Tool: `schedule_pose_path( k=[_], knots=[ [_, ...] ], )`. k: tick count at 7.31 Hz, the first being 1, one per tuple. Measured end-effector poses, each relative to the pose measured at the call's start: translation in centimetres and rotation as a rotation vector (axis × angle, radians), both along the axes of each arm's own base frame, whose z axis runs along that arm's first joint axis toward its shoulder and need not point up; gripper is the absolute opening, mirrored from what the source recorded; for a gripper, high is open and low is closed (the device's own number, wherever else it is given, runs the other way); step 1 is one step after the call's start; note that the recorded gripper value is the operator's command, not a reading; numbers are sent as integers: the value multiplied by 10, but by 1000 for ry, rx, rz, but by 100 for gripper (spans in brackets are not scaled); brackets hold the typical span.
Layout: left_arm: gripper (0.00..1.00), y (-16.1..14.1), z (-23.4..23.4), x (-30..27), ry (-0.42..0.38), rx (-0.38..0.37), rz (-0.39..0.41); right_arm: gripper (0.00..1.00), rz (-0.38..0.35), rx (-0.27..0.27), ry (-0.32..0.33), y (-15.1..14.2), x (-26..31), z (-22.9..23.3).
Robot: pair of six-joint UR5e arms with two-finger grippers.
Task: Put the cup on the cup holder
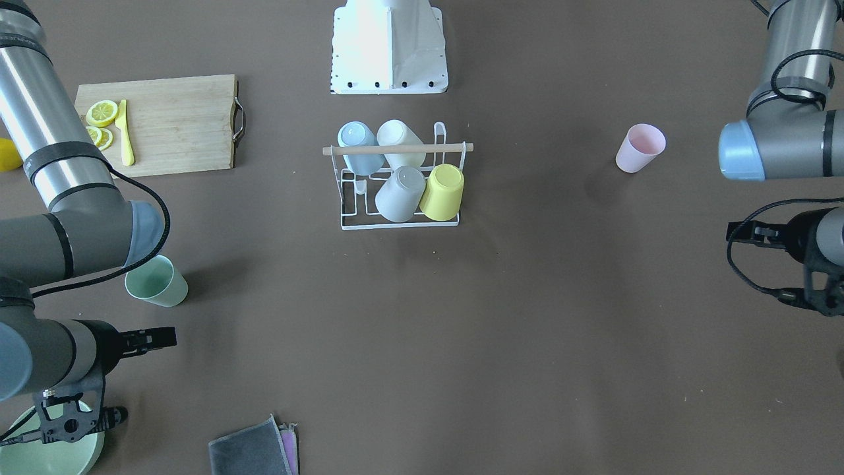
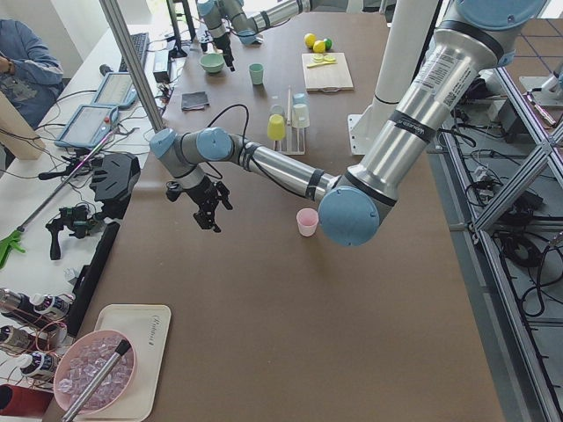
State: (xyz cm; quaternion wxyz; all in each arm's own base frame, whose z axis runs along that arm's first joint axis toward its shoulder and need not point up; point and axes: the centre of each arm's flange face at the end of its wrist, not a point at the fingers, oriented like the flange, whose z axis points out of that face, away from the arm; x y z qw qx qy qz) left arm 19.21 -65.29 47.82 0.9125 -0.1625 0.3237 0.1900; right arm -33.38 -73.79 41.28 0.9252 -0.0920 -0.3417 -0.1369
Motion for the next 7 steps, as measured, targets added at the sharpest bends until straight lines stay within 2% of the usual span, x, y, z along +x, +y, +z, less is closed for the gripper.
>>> schedule_pose_path(
  k=[2,4,7],
  knots=[
    [98,4,-22,65,-74,-104,102,100,-112,-19,29,-6,-10,-10],
    [98,24,-35,122,-137,-117,217,100,-189,-45,35,-5,-16,3],
    [98,59,-29,162,-211,-145,376,100,-244,-93,29,14,-52,17]
  ],
)
